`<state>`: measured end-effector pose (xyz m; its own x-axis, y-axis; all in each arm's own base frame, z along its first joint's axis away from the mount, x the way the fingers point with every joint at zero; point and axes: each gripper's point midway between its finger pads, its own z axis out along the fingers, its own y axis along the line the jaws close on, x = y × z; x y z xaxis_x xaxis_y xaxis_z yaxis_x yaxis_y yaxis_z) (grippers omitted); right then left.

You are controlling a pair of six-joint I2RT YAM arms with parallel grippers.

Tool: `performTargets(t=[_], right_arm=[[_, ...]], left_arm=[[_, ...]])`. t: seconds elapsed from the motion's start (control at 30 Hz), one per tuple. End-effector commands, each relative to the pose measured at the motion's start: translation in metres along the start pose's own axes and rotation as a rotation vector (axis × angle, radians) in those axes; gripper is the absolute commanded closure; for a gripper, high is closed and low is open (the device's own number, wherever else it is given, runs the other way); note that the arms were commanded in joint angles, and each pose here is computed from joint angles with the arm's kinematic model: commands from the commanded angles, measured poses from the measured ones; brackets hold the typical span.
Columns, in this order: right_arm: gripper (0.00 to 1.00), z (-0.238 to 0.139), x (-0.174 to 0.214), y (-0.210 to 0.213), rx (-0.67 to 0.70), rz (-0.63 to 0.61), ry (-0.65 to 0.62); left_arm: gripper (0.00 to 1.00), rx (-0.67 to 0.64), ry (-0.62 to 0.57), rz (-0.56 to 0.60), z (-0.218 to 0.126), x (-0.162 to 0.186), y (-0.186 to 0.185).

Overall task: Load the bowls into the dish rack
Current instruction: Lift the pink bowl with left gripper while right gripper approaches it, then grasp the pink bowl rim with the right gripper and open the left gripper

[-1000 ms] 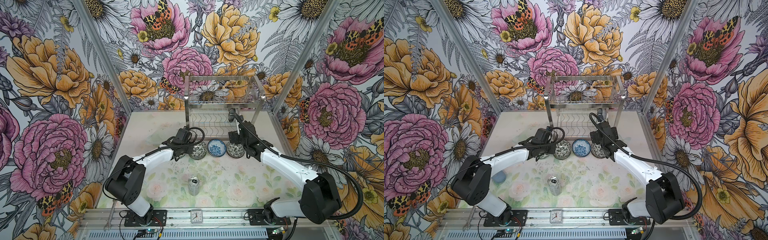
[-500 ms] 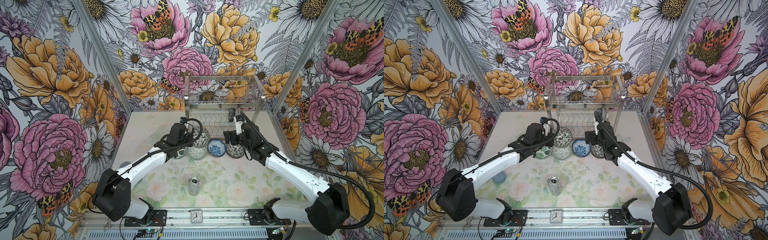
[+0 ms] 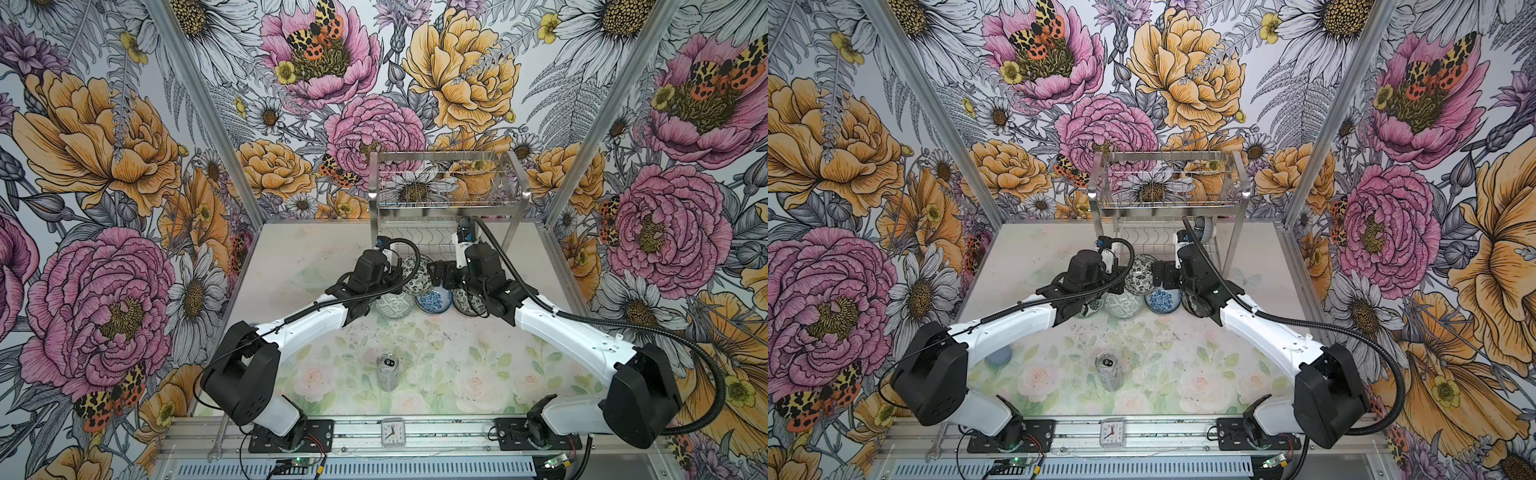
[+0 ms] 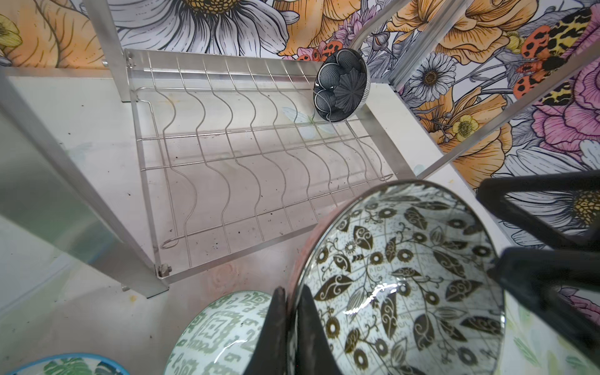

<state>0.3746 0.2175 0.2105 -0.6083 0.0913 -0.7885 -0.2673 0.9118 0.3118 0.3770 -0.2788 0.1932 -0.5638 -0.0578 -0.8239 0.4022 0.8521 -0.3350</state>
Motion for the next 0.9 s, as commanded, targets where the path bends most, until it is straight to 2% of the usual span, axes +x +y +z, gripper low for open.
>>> performTargets(t=[0.0, 0.07, 0.2, 0.27, 0.33, 0.47, 0.5, 0.6, 0.63, 0.67, 0.77, 0.8, 0.87], right_arm=[[0.09, 0.009, -0.012, 0.010, -0.026, 0.072, -0.018], [0.14, 0.017, -0.007, 0.008, -0.014, 0.094, -0.001], [0.29, 0.027, 0.002, 0.005, -0.004, 0.128, 0.027], [0.43, 0.028, 0.003, 0.004, 0.001, 0.135, 0.029], [0.64, 0.026, 0.000, 0.003, 0.008, 0.133, 0.017], [0.96, 0.022, -0.004, 0.001, 0.022, 0.130, 0.000], [1.00, 0.021, -0.006, 0.001, 0.021, 0.126, -0.006], [1.00, 0.013, -0.013, -0.001, 0.033, 0.104, -0.033], [1.00, 0.010, -0.016, -0.003, 0.046, 0.092, -0.046], [1.00, 0.007, -0.018, -0.005, 0.061, 0.079, -0.054], [1.00, -0.004, -0.026, -0.020, 0.143, 0.020, -0.081], [1.00, -0.008, -0.029, -0.027, 0.177, -0.003, -0.089], [1.00, -0.014, -0.034, -0.039, 0.239, -0.046, -0.105]], left_arm=[[1.00, 0.105, -0.113, -0.019, -0.001, -0.036, -0.030], [1.00, 0.117, -0.117, -0.024, 0.000, -0.038, -0.033], [1.00, 0.135, -0.129, -0.029, 0.003, -0.038, -0.039], [1.00, 0.146, -0.127, -0.034, 0.004, -0.038, -0.042], [1.00, 0.155, -0.128, -0.029, 0.004, -0.038, -0.045], [1.00, 0.158, -0.134, -0.030, 0.004, -0.035, -0.045], [1.00, 0.158, -0.133, -0.030, 0.003, -0.036, -0.045], [1.00, 0.142, -0.133, -0.019, 0.001, -0.036, -0.042], [0.96, 0.114, -0.138, -0.010, 0.000, -0.036, -0.037], [0.80, 0.088, -0.138, 0.001, -0.002, -0.036, -0.032], [0.12, -0.026, -0.148, 0.061, -0.017, -0.039, -0.014], [0.02, -0.068, -0.152, 0.087, -0.024, -0.040, -0.007], [0.01, -0.150, -0.155, 0.136, -0.036, -0.044, 0.008]])
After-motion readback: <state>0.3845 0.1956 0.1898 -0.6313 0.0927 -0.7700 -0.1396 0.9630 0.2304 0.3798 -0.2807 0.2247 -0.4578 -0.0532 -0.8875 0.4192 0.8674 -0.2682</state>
